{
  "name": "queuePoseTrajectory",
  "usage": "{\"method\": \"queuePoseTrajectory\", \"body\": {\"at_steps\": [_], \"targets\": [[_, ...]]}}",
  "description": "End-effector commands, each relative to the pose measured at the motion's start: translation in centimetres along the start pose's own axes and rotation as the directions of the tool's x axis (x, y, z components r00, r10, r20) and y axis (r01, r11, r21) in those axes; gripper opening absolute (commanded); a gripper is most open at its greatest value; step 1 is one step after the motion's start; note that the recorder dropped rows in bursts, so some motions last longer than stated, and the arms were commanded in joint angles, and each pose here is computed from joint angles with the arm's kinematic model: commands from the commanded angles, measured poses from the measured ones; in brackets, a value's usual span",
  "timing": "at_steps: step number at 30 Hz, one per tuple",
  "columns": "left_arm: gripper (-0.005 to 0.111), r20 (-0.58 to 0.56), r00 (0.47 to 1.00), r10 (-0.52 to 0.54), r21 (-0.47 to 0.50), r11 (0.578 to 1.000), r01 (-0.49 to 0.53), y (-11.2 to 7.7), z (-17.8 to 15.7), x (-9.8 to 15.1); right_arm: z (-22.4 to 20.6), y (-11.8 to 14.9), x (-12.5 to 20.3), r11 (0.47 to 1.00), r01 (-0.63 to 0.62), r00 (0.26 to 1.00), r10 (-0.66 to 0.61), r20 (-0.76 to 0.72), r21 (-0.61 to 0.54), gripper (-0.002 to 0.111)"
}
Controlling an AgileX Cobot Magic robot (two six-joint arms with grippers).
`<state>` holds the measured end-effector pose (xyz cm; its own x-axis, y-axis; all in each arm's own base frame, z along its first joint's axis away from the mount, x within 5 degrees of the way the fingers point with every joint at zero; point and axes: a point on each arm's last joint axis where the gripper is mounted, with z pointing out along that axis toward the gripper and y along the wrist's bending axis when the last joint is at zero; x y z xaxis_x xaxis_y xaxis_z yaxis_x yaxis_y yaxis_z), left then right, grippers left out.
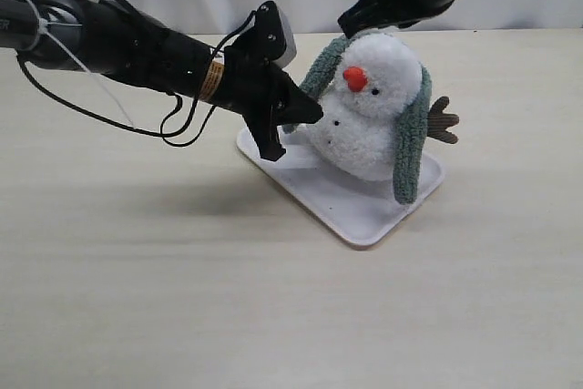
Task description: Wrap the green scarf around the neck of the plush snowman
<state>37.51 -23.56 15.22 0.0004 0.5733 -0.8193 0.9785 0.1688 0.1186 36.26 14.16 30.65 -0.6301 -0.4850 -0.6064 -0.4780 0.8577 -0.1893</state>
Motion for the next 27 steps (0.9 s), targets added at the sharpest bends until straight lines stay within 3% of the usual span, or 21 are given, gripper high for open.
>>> {"method": "queuePoseTrajectory", "body": {"at_steps": [1, 6, 13, 16, 21, 23, 27], "targets": [[0.000, 0.009, 1.000, -0.017, 0.009, 1.000, 0.016, -0.1, 0.0, -0.2, 1.8, -0.3, 0.4, 0.999, 0.023, 0.999, -0.022, -0.032, 0.035, 0.004], [0.000, -0.011, 0.992, -0.124, -0.044, 0.991, 0.124, 0.6, -0.2, 0.2, 3.0, -0.2, 0.9, 0.999, 0.021, 0.997, -0.018, -0.075, 0.029, 0.004], [0.000, -0.042, 0.977, -0.207, -0.004, 0.978, 0.207, 0.3, 0.6, 2.6, 3.1, -0.2, 1.1, 0.999, 0.021, 0.995, -0.018, -0.093, 0.027, 0.004], [0.000, -0.058, 0.980, -0.193, 0.030, 0.980, 0.195, -0.2, 1.6, 3.6, 3.1, -0.2, 1.1, 0.999, 0.021, 0.995, -0.018, -0.093, 0.027, 0.004], [0.001, -0.080, 0.988, -0.135, -0.065, 0.989, 0.130, 0.6, 1.0, 3.0, 3.1, -0.1, 1.1, 0.999, 0.022, 0.995, -0.020, -0.102, 0.025, 0.004], [0.009, -0.074, 0.992, -0.099, -0.068, 0.993, 0.094, 0.7, 0.7, 2.5, 3.1, -0.1, 1.1, 0.999, 0.022, 0.995, -0.020, -0.102, 0.025, 0.004], [0.042, 0.010, 1.000, -0.003, -0.024, 1.000, 0.003, 0.4, 0.7, 1.7, 3.1, -0.1, 1.1, 0.999, 0.022, 0.995, -0.020, -0.102, 0.025, 0.004]]}}
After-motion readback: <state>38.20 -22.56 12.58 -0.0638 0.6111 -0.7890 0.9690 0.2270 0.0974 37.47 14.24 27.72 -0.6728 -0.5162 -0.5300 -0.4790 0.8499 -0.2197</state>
